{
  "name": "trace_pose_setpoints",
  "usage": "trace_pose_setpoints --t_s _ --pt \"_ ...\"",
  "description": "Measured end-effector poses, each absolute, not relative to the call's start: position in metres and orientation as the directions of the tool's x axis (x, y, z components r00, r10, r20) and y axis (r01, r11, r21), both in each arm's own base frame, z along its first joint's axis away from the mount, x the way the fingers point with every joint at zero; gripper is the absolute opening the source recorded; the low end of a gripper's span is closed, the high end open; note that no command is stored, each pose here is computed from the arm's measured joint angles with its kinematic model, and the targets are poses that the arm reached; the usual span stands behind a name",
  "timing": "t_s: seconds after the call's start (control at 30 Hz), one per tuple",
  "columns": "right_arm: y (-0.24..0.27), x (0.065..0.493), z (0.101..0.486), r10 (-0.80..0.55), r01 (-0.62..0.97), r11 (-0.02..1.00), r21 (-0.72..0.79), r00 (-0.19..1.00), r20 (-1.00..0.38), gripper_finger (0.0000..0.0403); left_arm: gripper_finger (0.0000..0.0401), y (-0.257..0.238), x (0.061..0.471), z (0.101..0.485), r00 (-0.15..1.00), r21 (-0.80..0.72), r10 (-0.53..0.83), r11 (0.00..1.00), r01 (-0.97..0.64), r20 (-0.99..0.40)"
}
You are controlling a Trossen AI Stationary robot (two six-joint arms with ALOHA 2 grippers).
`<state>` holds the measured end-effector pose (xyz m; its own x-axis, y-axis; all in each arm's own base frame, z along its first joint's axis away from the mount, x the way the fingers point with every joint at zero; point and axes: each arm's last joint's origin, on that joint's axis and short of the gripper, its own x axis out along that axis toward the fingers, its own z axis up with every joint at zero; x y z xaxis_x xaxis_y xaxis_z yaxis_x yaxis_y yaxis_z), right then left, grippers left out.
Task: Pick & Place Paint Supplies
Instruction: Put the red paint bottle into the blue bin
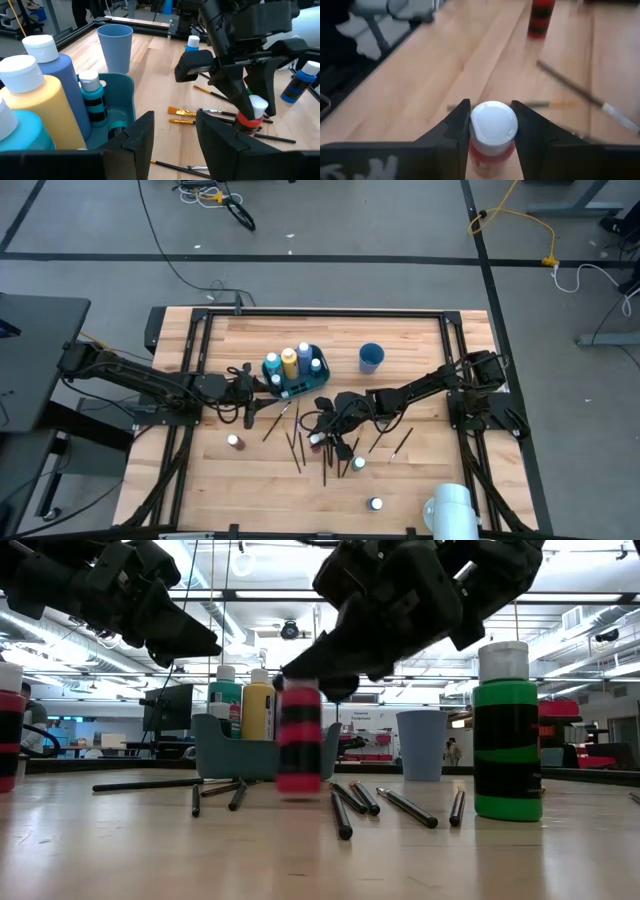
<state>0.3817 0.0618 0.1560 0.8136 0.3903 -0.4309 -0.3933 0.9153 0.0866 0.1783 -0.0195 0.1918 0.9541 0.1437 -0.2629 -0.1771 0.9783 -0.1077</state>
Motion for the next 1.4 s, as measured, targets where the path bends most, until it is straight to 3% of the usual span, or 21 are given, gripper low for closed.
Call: trace_pose_setpoints --t_s 0.1,0.17,0.33,0.43,0.63,0.83,1.0,1.27,1.4 --pt "0.06 0.387 0.169 0.377 -0.382 0.923 0.051 0.869 -0.32 0.0115 0.0148 -0.02 0.178 0.192 0.954 -0.11 0.144 0.978 -0.178 -0.263" --pt "0.056 0.393 0.18 0.297 -0.306 0.952 0.004 0.922 -0.25 0.0115 0.0145 -0.02 0.178 0.192 0.954 -0.11 0.144 0.978 -0.178 -0.263" --pt "0.033 0.407 0.202 -0.089 0.074 0.993 -0.089 0.981 -0.174 0.0137 0.0141 -0.02 0.178 0.192 0.956 -0.112 0.143 0.978 -0.177 -0.257" --pt "0.015 0.417 0.214 -0.236 0.238 0.971 0.003 0.965 -0.116 0.0126 0.0141 -0.019 0.179 0.193 0.957 -0.111 0.153 0.976 -0.185 -0.247" --pt "-0.009 0.435 0.184 -0.277 0.289 0.957 0.029 0.94 -0.201 0.0116 0.0141 -0.019 0.179 0.193 0.953 -0.105 0.176 0.973 -0.207 -0.245" --pt "-0.019 0.444 0.157 -0.294 0.317 0.946 0.059 0.923 -0.248 0.0136 0.0141 -0.019 0.179 0.193 0.953 -0.105 0.173 0.973 -0.204 -0.248" --pt "-0.03 0.443 0.135 -0.323 0.354 0.934 0.043 0.892 -0.317 0.0122 0.0141 -0.019 0.179 0.193 0.953 -0.105 0.173 0.973 -0.204 -0.249" --pt "-0.046 0.442 0.133 -0.333 0.367 0.929 0.047 0.885 -0.325 0.0143 0.0141 -0.019 0.178 0.193 0.953 -0.104 0.173 0.973 -0.204 -0.249" --pt "-0.047 0.443 0.132 -0.274 0.301 0.953 0.032 0.904 -0.327 0.0158 0.0141 -0.019 0.178 0.193 0.953 -0.104 0.173 0.973 -0.204 -0.25"
